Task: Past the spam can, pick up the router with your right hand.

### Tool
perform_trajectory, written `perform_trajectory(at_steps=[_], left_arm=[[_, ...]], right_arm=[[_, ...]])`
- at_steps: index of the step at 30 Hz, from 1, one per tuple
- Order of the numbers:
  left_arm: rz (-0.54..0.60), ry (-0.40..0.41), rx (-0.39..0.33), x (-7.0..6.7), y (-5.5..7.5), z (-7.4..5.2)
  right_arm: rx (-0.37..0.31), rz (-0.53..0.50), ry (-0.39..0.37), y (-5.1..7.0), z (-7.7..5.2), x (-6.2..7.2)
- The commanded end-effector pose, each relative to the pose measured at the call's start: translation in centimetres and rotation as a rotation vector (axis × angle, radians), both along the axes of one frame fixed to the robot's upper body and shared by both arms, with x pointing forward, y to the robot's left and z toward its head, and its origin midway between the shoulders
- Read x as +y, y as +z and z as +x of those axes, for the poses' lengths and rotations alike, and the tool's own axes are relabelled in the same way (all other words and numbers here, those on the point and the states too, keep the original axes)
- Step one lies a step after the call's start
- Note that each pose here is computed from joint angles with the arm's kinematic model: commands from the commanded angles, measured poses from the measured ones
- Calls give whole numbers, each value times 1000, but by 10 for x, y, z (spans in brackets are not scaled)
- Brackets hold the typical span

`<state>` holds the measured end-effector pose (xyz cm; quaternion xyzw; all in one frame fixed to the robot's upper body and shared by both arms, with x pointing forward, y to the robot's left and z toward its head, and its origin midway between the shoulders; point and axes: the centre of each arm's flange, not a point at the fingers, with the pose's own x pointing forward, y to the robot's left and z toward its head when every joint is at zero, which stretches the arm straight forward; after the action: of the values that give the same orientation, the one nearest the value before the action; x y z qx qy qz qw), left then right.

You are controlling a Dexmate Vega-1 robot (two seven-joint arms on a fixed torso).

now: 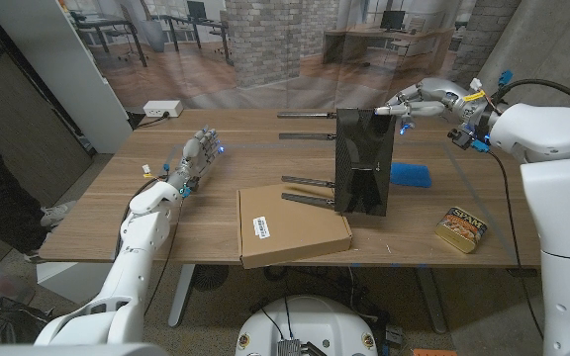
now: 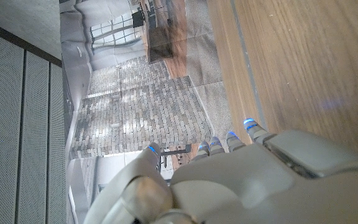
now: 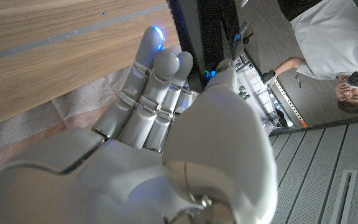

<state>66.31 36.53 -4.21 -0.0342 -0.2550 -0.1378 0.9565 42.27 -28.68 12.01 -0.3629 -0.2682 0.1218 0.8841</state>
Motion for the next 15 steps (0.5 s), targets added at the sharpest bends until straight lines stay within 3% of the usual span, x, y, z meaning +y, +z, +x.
perform_trajectory(at_steps=[1, 15], left_arm=[[18, -24, 6, 7, 0, 5], [34, -49, 7, 13, 3, 13]], right_arm=[[-18, 30, -16, 6, -4, 5], [-39, 52, -47, 8, -12, 13]])
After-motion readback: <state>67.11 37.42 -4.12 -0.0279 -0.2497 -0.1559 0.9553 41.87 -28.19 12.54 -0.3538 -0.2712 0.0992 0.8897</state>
